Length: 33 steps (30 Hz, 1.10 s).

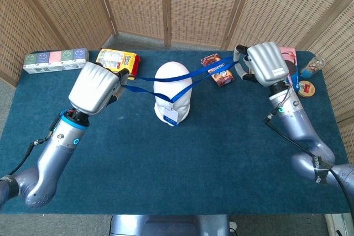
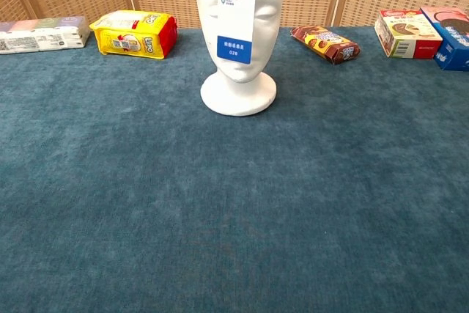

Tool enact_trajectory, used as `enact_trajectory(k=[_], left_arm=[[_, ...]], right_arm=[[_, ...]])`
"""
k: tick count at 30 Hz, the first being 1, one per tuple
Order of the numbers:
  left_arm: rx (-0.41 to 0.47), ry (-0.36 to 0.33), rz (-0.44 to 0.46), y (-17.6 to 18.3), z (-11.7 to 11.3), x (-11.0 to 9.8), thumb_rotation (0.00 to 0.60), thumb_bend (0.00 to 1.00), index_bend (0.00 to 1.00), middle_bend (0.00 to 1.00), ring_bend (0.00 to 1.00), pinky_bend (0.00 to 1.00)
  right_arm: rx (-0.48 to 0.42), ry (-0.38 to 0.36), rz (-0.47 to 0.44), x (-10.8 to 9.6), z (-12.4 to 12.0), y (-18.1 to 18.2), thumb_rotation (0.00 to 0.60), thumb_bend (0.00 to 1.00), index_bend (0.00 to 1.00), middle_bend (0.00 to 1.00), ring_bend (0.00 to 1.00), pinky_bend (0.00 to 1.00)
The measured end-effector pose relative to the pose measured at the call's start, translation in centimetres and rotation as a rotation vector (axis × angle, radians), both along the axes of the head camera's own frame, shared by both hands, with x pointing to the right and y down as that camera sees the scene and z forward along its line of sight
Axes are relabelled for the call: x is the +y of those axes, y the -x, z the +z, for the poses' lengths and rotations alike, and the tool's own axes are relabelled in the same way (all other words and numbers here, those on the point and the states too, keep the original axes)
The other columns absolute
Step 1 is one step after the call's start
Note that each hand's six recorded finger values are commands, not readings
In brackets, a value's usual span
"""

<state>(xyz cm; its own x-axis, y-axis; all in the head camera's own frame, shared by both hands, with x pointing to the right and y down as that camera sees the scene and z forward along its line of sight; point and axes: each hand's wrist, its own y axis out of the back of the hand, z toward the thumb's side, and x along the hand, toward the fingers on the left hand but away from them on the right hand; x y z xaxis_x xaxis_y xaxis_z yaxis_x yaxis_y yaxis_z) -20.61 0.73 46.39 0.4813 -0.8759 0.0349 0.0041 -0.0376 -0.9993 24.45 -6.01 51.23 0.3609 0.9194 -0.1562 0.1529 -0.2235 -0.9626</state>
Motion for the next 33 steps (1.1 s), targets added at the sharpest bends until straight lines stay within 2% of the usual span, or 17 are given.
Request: enact_trajectory(k=[14,33], left_arm=[[-0.064,-0.027,-0.019,-0.3,1.1,-1.0,0.6,0.39,0.63,1.0,1.0,0.83],[-0.092,-0.029,-0.071,0.7,2.7,-1.6,0.6,0.39,0.63,1.0,1.0,0.83]], right_arm=[[0.046,-0.012,0.0,-1.3,1.4,1.5,0.6,0.51,0.72,1.0,1.0,1.0],[0.089,-0.034,-0.006,-2.7,2.3,3.6,0.6,0.51,0.72,1.0,1.0,1.0]])
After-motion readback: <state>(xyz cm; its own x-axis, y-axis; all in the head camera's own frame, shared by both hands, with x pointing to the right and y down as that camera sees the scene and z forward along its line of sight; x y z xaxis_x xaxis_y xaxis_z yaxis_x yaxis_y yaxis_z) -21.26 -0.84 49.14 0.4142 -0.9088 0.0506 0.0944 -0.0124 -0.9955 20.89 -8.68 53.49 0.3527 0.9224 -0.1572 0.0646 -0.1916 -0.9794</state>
